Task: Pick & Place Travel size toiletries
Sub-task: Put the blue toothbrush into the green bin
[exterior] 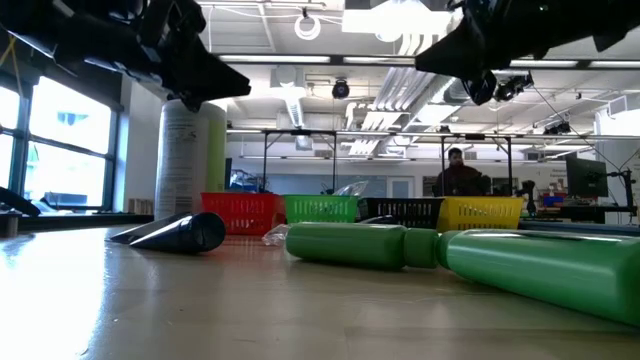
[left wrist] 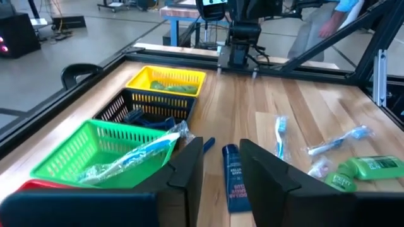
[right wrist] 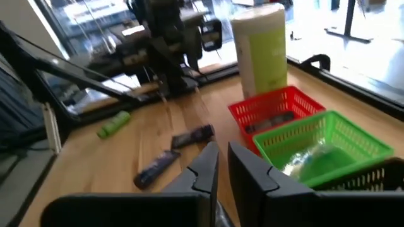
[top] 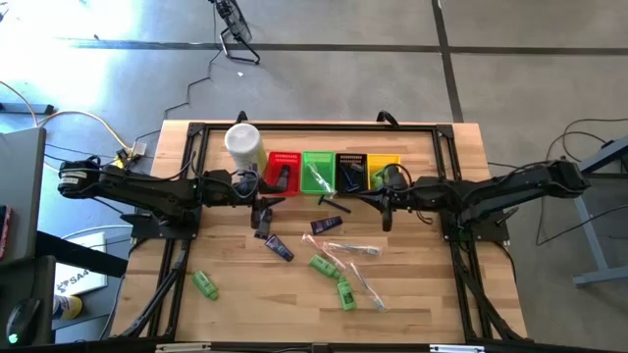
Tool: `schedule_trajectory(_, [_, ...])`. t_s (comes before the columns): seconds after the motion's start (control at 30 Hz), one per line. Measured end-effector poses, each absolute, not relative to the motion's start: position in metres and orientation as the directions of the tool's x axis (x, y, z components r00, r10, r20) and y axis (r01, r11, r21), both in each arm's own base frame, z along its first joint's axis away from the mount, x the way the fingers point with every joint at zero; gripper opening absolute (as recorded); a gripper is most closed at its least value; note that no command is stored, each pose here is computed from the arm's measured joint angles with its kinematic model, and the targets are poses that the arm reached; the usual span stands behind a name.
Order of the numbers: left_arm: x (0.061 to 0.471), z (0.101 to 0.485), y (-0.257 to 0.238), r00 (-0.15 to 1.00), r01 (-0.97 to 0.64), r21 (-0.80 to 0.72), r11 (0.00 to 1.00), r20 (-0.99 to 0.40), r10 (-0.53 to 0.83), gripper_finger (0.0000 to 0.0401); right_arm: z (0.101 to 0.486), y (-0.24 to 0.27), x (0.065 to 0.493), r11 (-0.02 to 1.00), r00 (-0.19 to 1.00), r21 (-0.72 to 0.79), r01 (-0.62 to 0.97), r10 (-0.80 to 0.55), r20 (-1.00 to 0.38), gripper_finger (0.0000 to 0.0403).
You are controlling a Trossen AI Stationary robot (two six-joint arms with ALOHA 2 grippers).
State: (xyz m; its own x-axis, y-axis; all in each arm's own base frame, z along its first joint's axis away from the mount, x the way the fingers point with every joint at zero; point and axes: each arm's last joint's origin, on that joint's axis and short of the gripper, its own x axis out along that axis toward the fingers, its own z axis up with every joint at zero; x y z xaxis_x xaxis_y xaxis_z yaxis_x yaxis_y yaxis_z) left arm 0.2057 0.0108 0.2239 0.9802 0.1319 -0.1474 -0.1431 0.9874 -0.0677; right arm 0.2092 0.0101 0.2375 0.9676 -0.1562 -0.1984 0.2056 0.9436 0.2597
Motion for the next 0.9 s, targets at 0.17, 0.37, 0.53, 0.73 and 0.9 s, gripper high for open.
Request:
schedule_trajectory(0.17, [0.205,0.227,0.011,0.983,-0.141,-0.063,0.988,-0.128,0.132,0.0089,0.241,0.015,0.210,0.933,0.951,0.272,0.238,-0.166,-0.262,0.0014])
schedule_trajectory(0.37, [0.205,0.226,0.011,0.982,-0.142,-0.063,0.988,-0.132,0.133,0.0088,0.234,0.028,0.209,0.917,0.924,0.255,0.308,-0.223,-0.312,0.0003])
schedule_trajectory(0.53, [0.205,0.226,0.011,0.983,-0.142,-0.063,0.988,-0.131,0.133,0.0088,0.221,0.037,0.216,0.898,0.900,0.270,0.348,-0.239,-0.364,0.0003])
schedule_trajectory(0.73, [0.205,0.227,0.011,0.983,-0.142,-0.063,0.988,-0.127,0.133,0.0088,0.205,0.041,0.232,0.866,0.847,0.277,0.417,-0.260,-0.464,0.0003])
schedule_trajectory(0.9, [0.205,0.226,0.011,0.982,-0.139,-0.036,0.990,-0.132,0.133,0.0088,0.209,0.046,0.253,0.870,0.789,0.202,0.450,-0.282,-0.546,0.0003])
